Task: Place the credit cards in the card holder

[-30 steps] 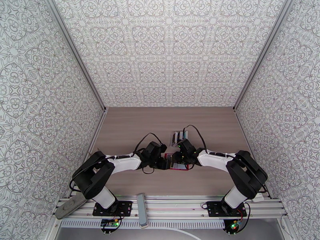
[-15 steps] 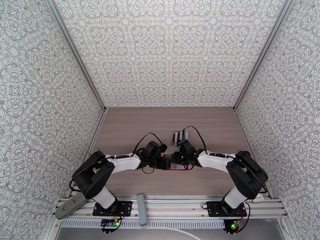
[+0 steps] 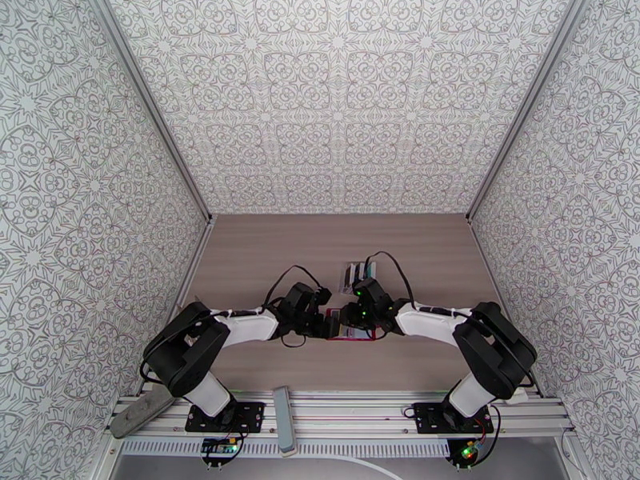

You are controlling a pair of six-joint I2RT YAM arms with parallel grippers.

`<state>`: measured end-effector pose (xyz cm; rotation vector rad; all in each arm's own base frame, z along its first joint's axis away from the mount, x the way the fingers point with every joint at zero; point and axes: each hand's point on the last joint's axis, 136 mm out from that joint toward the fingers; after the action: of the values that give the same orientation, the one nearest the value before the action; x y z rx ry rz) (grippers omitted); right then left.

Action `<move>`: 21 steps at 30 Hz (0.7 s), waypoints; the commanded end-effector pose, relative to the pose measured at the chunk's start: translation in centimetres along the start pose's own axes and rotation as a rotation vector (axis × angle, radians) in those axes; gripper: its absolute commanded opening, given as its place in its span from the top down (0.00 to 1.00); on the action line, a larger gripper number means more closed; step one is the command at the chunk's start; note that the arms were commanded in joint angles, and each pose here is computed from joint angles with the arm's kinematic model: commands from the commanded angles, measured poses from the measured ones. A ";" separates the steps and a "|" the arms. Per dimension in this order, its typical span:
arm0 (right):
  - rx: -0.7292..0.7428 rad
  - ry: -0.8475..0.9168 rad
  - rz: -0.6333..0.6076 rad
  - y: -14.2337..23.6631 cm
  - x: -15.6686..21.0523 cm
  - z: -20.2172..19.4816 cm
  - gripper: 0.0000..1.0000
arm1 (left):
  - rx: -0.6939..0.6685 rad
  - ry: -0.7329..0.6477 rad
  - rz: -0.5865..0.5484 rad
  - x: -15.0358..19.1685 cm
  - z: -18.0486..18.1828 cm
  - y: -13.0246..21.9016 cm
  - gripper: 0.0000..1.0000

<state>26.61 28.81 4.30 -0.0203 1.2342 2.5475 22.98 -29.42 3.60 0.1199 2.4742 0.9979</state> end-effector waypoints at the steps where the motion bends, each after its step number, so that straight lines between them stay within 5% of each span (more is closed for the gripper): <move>1: -0.035 -0.009 0.035 -0.5 1.0 0.5 0.71 | -0.010 -0.002 0.002 0.1 0.4 -0.3 0.45; 21: 0.003 -0.031 0.058 -1.4 1.2 -0.3 0.74 | -0.239 -0.102 0.129 2.3 2.2 -1.9 0.45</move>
<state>26.78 28.93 3.33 0.0235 1.2308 2.5420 22.64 -30.24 2.99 0.1960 2.3203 1.1286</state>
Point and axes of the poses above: each hand's point on the last joint's axis, 136 mm out from that joint toward the fingers, its own y axis back along the fingers, its own z axis along the line the jaws close on, x = y × z, and after that the axes turned 10 degrees about -y, right-handed
